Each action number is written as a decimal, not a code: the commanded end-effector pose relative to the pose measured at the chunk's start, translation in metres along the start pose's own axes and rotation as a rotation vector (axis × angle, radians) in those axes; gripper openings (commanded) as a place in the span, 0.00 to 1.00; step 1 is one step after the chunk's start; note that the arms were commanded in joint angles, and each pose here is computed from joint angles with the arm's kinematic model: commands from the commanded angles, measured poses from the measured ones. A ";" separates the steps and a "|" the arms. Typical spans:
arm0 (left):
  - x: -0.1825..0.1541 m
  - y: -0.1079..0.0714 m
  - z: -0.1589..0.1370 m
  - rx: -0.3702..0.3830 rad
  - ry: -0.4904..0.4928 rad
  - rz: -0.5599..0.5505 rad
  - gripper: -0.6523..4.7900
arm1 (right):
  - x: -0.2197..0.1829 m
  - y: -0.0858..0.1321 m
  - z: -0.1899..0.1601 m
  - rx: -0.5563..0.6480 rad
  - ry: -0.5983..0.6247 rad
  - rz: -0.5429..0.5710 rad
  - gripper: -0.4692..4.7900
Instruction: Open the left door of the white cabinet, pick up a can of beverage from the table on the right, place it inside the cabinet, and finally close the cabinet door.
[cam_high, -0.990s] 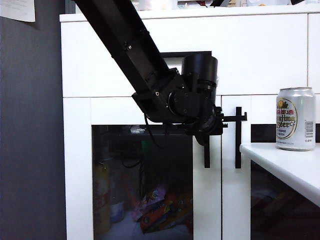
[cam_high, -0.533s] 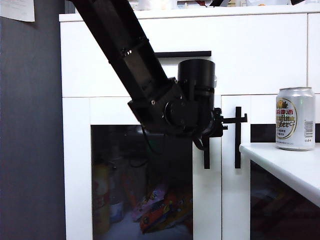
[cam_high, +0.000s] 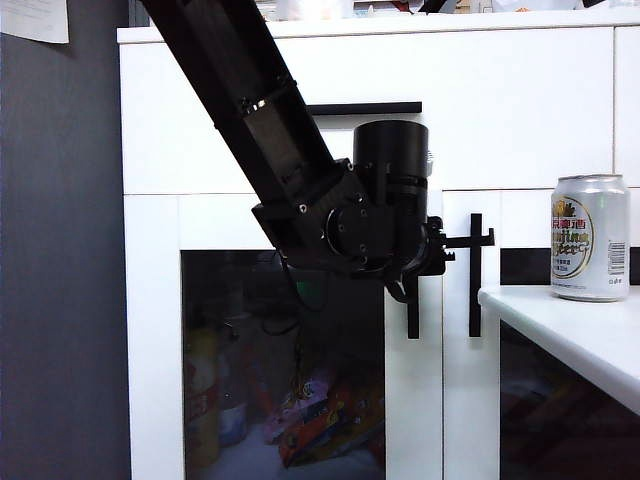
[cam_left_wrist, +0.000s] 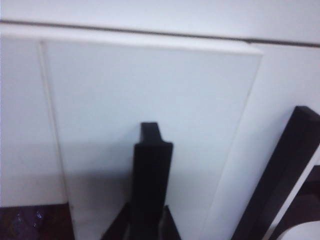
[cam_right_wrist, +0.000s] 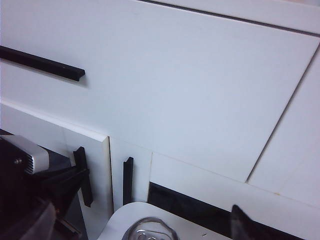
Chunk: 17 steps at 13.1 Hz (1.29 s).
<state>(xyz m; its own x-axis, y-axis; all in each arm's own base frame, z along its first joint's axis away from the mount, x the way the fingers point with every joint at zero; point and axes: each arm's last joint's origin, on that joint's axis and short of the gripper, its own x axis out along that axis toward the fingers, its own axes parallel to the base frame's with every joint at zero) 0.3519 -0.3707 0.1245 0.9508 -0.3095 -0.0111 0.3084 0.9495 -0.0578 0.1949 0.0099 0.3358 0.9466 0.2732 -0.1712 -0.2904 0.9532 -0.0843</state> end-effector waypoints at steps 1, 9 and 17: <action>-0.006 -0.014 0.023 -0.044 -0.036 -0.043 0.11 | -0.001 0.000 0.004 -0.001 -0.026 0.002 1.00; -0.021 -0.022 0.016 0.006 0.049 -0.070 0.11 | -0.001 0.000 0.003 -0.001 -0.024 0.002 1.00; -0.041 -0.016 0.002 0.060 0.140 -0.091 0.11 | -0.001 0.000 0.003 0.001 -0.016 0.003 1.00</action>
<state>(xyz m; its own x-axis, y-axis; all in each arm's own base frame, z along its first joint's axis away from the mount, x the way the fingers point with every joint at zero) 0.3194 -0.3667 0.1286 0.9328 -0.3393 -0.1215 0.3405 0.9402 -0.0109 0.1945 0.0099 0.3356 0.9460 0.2732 -0.1744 -0.2905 0.9534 -0.0819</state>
